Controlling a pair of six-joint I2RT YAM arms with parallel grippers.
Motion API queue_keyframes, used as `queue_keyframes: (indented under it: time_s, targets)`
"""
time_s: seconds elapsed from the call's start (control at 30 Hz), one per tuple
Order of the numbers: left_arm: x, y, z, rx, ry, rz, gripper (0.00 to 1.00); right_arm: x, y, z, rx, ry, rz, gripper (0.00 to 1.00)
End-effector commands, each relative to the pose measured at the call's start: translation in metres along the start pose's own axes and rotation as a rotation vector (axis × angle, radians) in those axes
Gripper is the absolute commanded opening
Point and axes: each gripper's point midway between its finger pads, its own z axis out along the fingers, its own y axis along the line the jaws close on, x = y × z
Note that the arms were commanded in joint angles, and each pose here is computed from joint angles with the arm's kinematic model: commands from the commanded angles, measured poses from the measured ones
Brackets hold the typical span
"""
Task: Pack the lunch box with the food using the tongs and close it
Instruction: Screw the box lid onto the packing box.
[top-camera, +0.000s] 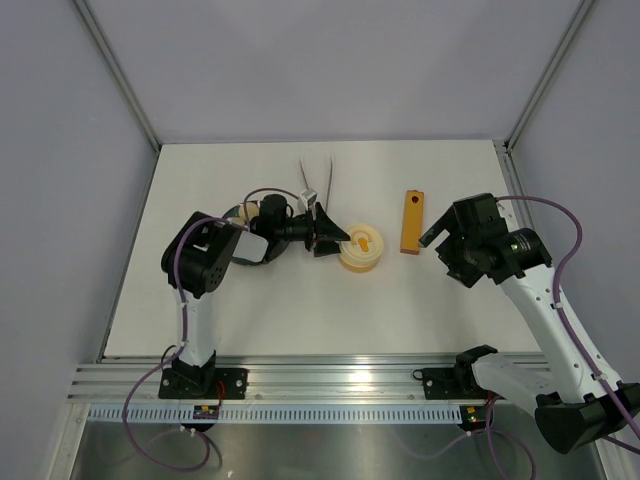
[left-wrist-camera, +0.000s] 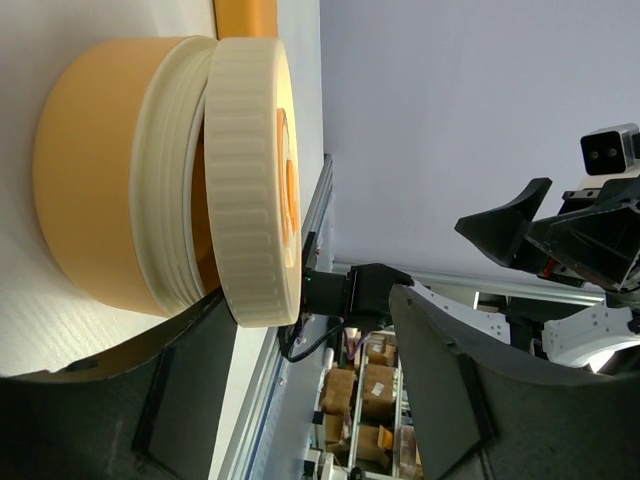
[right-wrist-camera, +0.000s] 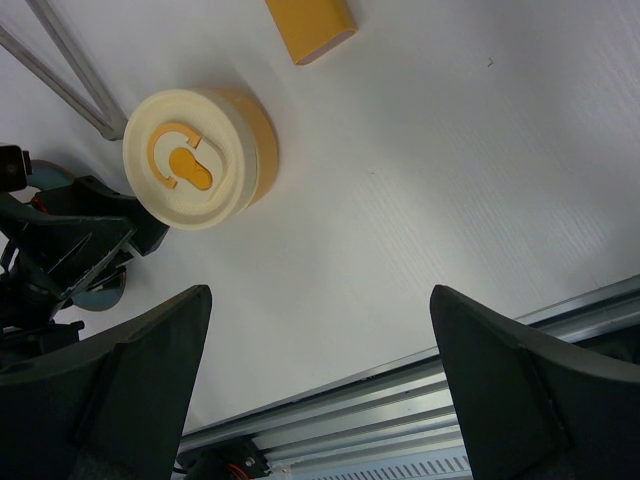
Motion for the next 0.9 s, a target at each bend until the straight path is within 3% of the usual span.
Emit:
queue_keyframes:
  time_s: [0.0, 0.3, 0.87]
  targets:
    - [-0.004, -0.003, -0.003, -0.036, -0.019, 0.067, 0.68, -0.004, 0.004, -0.002, -0.025, -0.012, 0.017, 0.99]
    - [-0.004, 0.003, -0.005, -0.102, -0.027, 0.084, 0.94, -0.002, 0.005, -0.002, -0.032, -0.008, 0.022, 0.99]
    - [-0.006, 0.019, -0.021, -0.192, -0.066, 0.085, 0.99, 0.007, 0.016, 0.022, -0.039, 0.053, -0.010, 0.99]
